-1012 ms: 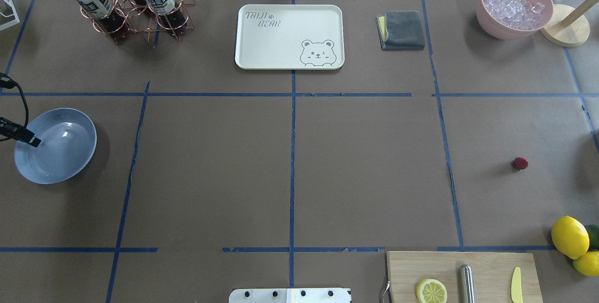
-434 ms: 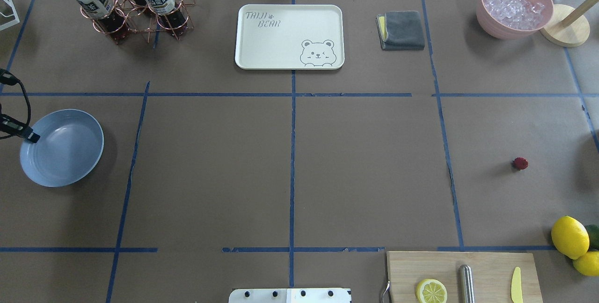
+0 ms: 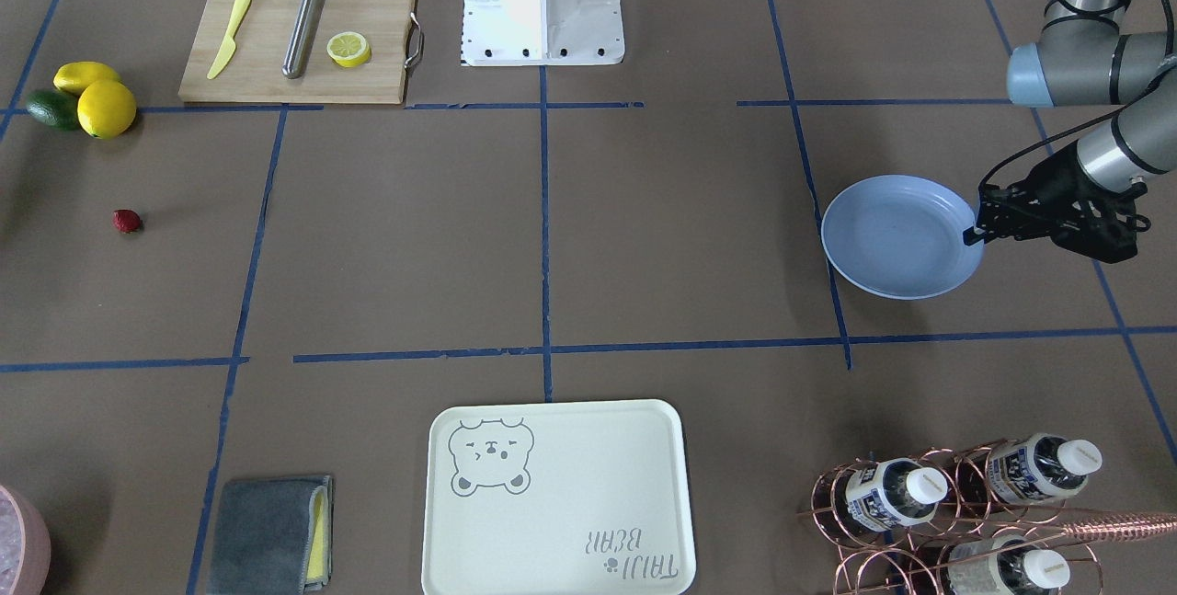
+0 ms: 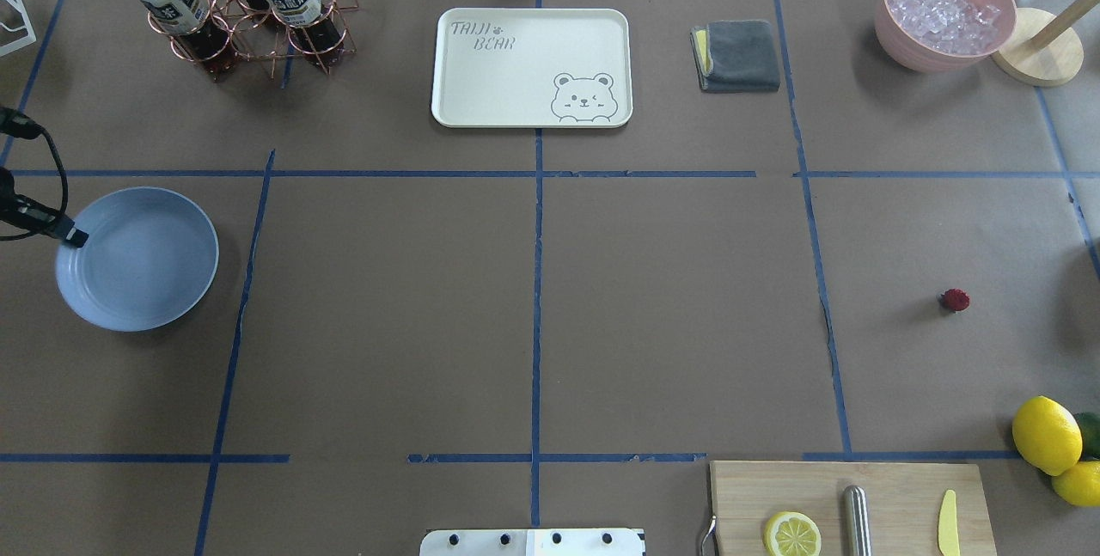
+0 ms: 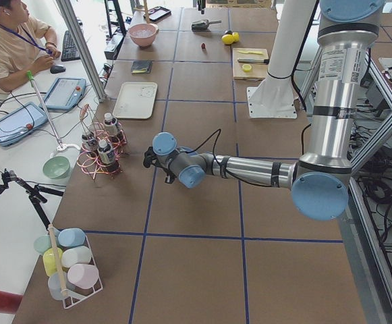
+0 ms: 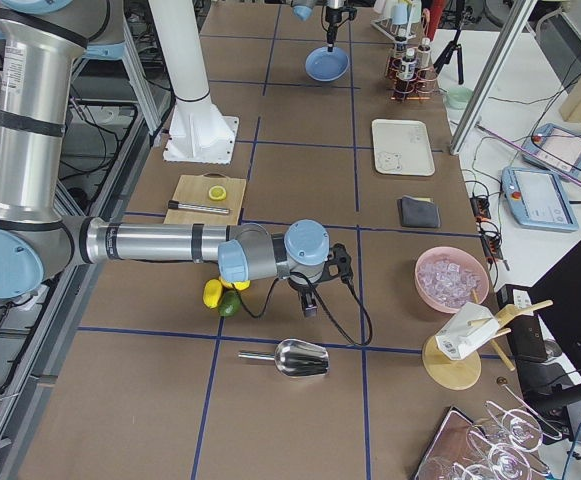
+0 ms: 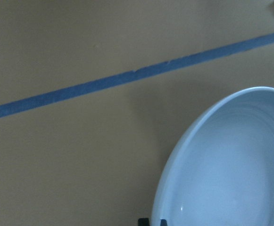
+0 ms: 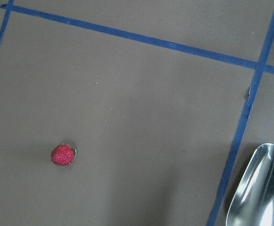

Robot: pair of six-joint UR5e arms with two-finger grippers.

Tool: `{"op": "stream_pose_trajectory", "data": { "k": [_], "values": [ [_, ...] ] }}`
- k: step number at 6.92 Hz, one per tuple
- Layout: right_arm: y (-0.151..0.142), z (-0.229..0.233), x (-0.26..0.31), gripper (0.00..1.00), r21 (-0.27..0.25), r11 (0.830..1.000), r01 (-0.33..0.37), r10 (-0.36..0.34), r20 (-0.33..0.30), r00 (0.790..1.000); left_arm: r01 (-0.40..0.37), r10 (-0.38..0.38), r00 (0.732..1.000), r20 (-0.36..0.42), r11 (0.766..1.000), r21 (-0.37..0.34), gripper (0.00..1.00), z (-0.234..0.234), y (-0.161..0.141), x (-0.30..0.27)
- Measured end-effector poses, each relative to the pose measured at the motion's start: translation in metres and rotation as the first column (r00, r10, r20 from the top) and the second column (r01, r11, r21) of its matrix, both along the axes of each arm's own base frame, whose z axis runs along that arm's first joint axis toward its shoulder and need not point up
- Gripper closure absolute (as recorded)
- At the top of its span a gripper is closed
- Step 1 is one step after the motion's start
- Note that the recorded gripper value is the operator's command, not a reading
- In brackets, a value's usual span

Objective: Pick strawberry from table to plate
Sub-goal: 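Slide the light blue plate with the left gripper toward the table center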

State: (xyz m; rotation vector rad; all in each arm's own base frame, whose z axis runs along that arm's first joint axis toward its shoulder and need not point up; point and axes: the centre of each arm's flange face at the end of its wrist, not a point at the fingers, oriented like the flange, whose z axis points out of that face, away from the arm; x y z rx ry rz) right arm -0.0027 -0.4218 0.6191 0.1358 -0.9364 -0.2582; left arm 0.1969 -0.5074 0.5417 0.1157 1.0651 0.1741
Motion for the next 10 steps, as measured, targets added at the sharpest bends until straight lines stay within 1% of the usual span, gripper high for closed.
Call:
{"op": "stream_pose_trajectory", "data": {
  "k": [1,2,4,5,6,7,8,10],
  "values": [
    [0.000,0.000,0.000,0.00,0.002,1.000,0.000,0.000,0.001,1.000,0.011,-0.013,0.998,-0.061,0.999,-0.031,1.00,-0.029,0.000,0.011],
    [0.000,0.000,0.000,0.00,0.004,1.000,-0.001,0.001,0.000,1.000,0.008,-0.016,0.992,-0.124,0.998,-0.062,1.00,-0.059,0.004,0.034],
    [0.002,0.001,0.001,0.00,0.006,1.000,-0.001,0.001,-0.003,1.000,-0.029,-0.005,0.975,-0.222,0.988,-0.150,1.00,-0.130,0.010,0.105],
    [0.002,0.002,0.001,0.00,0.007,1.000,-0.001,0.001,-0.006,1.000,-0.053,0.003,0.969,-0.248,0.980,-0.192,1.00,-0.166,0.018,0.147],
    [0.002,0.002,0.001,0.00,0.008,1.000,-0.001,0.001,-0.008,1.000,-0.058,-0.003,0.966,-0.260,0.972,-0.226,1.00,-0.198,0.030,0.196],
    [0.002,0.001,0.001,0.00,0.011,1.000,-0.001,0.001,-0.007,1.000,-0.046,-0.024,0.965,-0.261,0.964,-0.261,1.00,-0.223,0.043,0.243],
    [0.001,0.000,0.001,0.00,0.015,1.000,0.000,0.000,-0.006,1.000,-0.022,-0.053,0.966,-0.253,0.959,-0.284,1.00,-0.234,0.052,0.277],
    [0.000,-0.002,0.001,0.00,0.016,1.000,-0.001,0.001,-0.006,1.000,0.036,-0.104,0.967,-0.234,0.960,-0.279,1.00,-0.242,0.066,0.323]
  ]
}}
